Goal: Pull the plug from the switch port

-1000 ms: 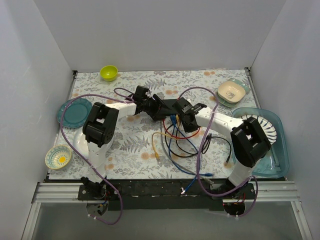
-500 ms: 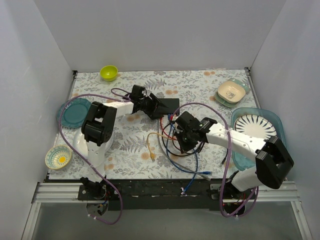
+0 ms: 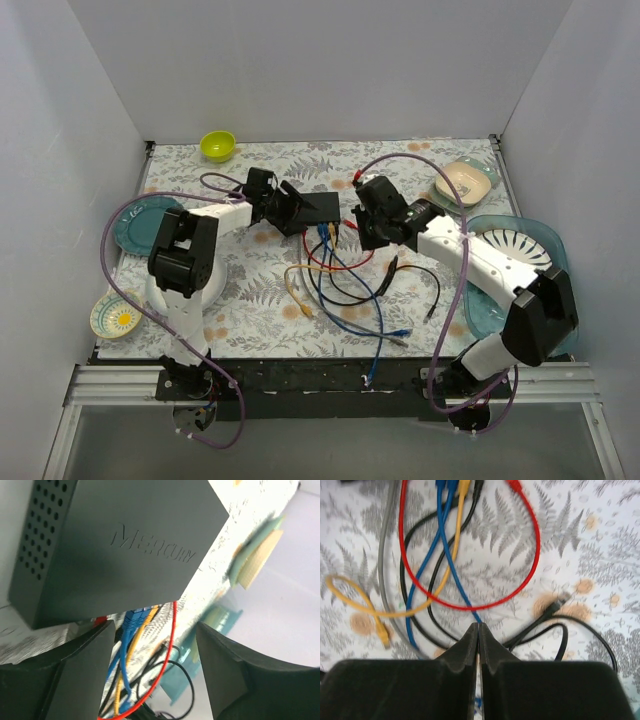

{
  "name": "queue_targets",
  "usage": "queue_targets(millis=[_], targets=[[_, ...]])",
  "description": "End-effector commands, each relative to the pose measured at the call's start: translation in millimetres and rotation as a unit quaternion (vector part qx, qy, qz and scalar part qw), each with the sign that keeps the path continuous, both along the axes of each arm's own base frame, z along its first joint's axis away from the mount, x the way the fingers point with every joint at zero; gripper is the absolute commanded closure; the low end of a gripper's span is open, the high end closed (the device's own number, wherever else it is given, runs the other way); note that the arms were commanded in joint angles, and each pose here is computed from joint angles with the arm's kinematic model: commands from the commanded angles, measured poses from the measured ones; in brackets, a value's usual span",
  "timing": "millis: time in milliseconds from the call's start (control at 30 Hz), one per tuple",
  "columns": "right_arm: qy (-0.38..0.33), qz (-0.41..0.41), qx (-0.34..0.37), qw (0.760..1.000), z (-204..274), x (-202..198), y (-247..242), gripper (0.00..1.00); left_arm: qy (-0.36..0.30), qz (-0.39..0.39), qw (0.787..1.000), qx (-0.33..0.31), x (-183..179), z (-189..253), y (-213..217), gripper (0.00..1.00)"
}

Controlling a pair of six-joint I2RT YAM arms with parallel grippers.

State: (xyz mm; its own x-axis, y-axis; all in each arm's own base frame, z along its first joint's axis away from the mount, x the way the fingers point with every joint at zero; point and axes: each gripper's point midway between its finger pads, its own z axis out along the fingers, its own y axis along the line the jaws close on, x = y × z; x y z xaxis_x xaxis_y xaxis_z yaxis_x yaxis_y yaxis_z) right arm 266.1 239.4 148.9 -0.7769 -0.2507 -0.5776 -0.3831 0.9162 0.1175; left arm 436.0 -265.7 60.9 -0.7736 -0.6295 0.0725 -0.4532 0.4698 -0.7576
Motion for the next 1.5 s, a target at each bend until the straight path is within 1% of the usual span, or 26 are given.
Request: queue_targets(millis=[0,33,67,133,167,200,233,300,333,367,433,467,500,567,600,667,700,800,833,867,933,1033,1167,1300,1400,1467], targets=[[-0.018,-0.068,0.013,0.997,3.1,50.7,3.8,0.92,-0.046,0.021,0.996,0.076,-5.7,21.3,33.7,0.33],[0.004,-0.075,0.021,0.997,-6.3,60.8,5.5,0.92,-0.05,0.018,0.995,0.084,-9.6,24.8,35.5,0.32],[0.013,-0.08,0.03,0.996,-8.7,66.1,7.6,0.94,-0.041,0.012,0.994,0.096,-18.7,21.1,38.0,0.32],[0.026,-0.094,0.056,0.994,-14.1,81.8,14.1,0.95,-0.06,0.005,0.992,0.114,-26.1,29.0,43.6,0.31],[0.025,-0.095,0.068,0.993,-14.5,87.4,18.3,0.96,-0.063,0.005,0.991,0.12,-29.3,29.6,46.4,0.31],[0.008,-0.092,0.092,0.991,-9.6,99.3,28.3,0.96,-0.071,0.004,0.99,0.125,-36.6,33.7,50.7,0.3],[0.017,-0.09,0.104,0.99,-16.0,103.5,33.8,0.96,-0.077,0.007,0.988,0.132,-38.0,34.9,54.2,0.3],[0.012,-0.095,0.124,0.988,-9.3,118.9,43.8,0.97,-0.089,0.0,0.987,0.137,-45.7,39.5,54.7,0.3],[0.027,-0.1,0.124,0.987,-23.3,126.1,46.5,0.98,-0.1,-0.014,0.985,0.139,-49.0,41.1,51.4,0.3],[0.018,-0.101,0.136,0.985,-12.3,138.3,53.4,0.99,-0.108,-0.031,0.983,0.142,-54.1,42.0,42.7,0.31],[0.028,-0.116,0.134,0.984,-22.9,151.1,54.9,0.99,-0.123,-0.059,0.976,0.169,-59.9,43.2,35.2,0.32],[0.034,-0.109,0.148,0.982,-18.9,153.7,60.7,0.99,-0.129,-0.073,0.971,0.186,-65.6,41.1,27.5,0.33],[0.025,-0.106,0.158,0.981,-9.9,161.2,65.7,0.99,-0.135,-0.081,0.968,0.194,-68.8,42.2,23.7,0.35],[0.028,-0.105,0.162,0.981,-11.7,166.5,68.3,0.99,-0.15,-0.101,0.962,0.207,-80.1,44.7,16.2,0.38],[0.027,-0.107,0.164,0.98,-10.2,168.7,68.1,0.99,-0.157,-0.106,0.959,0.21,-83.5,45.7,14.1,0.42],[0.03,-0.107,0.165,0.98,-14.1,167.2,68.2,0.99,-0.168,-0.109,0.952,0.23,-89.3,42.8,15.8,0.46],[0.037,-0.107,0.161,0.98,-20.6,163.6,66.7,0.99,-0.167,-0.11,0.951,0.235,-89.7,40.3,16.9,0.49],[0.047,-0.109,0.158,0.98,-28.2,159.4,64.6,0.99,-0.158,-0.112,0.946,0.26,-86.5,24.5,22.4,0.53],[0.052,-0.108,0.157,0.98,-30.7,155.9,63.8,0.99,-0.156,-0.115,0.944,0.266,-85.4,20.7,23.1,0.58],[0.053,-0.107,0.156,0.98,-30.5,154.1,62.7,0.99,-0.16,-0.12,0.942,0.269,-81.5,22.1,21.3,0.62],[0.048,-0.108,0.147,0.982,-31.7,150.5,56.0,0.99,-0.141,-0.139,0.937,0.286,-84.4,7.4,23.0,0.69],[0.046,-0.111,0.139,0.983,-35.0,147.8,49.2,0.99,-0.138,-0.159,0.932,0.295,-89.3,-2.9,19.3,0.69],[0.058,-0.116,0.136,0.982,-47.1,141.7,42.9,0.99,-0.133,-0.18,0.928,0.298,-96.5,-18.1,7.9,0.63],[0.06,-0.112,0.136,0.983,-49.1,138.7,42.2,0.99,-0.128,-0.201,0.923,0.303,-99.6,-30.2,-3.9,0.6],[0.063,-0.111,0.133,0.983,-53.7,137.5,41.2,0.99,-0.119,-0.203,0.913,0.332,-100.8,-42.2,0.5,0.58],[0.067,-0.11,0.133,0.983,-56.8,136.8,41.7,0.99,-0.113,-0.21,0.91,0.34,-104.4,-50.3,3.5,0.58]])
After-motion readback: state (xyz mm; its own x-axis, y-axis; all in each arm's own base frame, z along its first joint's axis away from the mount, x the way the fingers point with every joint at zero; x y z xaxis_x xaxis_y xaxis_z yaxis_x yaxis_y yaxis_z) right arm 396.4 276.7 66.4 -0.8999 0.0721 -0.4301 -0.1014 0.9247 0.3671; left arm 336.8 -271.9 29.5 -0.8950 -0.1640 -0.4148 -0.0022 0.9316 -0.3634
